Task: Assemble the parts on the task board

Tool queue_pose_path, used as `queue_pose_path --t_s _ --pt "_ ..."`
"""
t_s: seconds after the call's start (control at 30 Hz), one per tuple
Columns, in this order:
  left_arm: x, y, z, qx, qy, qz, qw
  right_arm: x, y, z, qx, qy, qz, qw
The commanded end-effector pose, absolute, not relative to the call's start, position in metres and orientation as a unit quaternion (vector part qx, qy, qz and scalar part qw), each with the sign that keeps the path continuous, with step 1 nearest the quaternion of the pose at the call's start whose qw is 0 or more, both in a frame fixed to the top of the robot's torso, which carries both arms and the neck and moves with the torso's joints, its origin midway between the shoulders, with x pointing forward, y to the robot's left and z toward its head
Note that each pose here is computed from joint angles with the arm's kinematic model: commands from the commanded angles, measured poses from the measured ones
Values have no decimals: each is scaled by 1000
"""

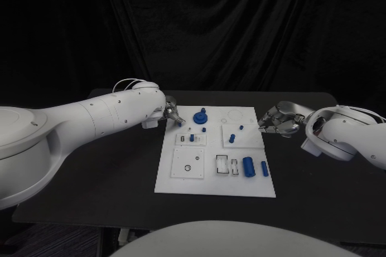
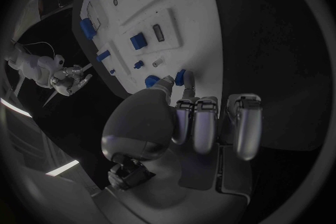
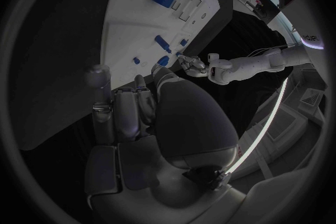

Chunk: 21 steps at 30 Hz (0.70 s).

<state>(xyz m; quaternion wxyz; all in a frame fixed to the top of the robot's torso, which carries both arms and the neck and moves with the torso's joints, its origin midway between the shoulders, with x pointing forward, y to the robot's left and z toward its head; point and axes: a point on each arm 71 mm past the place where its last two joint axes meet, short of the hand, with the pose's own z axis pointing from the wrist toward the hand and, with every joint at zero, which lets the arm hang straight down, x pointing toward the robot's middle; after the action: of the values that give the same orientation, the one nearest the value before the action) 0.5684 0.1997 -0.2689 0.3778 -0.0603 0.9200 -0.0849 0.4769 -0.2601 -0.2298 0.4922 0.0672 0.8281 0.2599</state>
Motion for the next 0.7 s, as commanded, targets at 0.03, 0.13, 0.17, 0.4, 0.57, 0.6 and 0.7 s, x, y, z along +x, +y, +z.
queue_pose_path --t_s 0.03,0.13,0.17,0.4,0.57,0.6,0.7 --pt "567 197 -271 -55 922 -94 372 477 -261 -232 69 833 253 487" --pt "567 197 -271 -55 922 -94 372 477 -261 -232 69 833 253 487" --pt "567 197 -271 -55 922 -94 372 477 -261 -232 69 833 252 487" --pt "567 198 -272 -54 923 -95 369 477 -262 -232 70 833 252 487" --pt "566 198 -273 -53 924 -95 367 477 -262 -232 70 834 251 487" --pt "566 198 -273 -53 924 -95 367 477 -262 -232 70 834 251 487" --pt "566 198 -273 -52 924 -96 366 477 -262 -232 69 834 251 486"
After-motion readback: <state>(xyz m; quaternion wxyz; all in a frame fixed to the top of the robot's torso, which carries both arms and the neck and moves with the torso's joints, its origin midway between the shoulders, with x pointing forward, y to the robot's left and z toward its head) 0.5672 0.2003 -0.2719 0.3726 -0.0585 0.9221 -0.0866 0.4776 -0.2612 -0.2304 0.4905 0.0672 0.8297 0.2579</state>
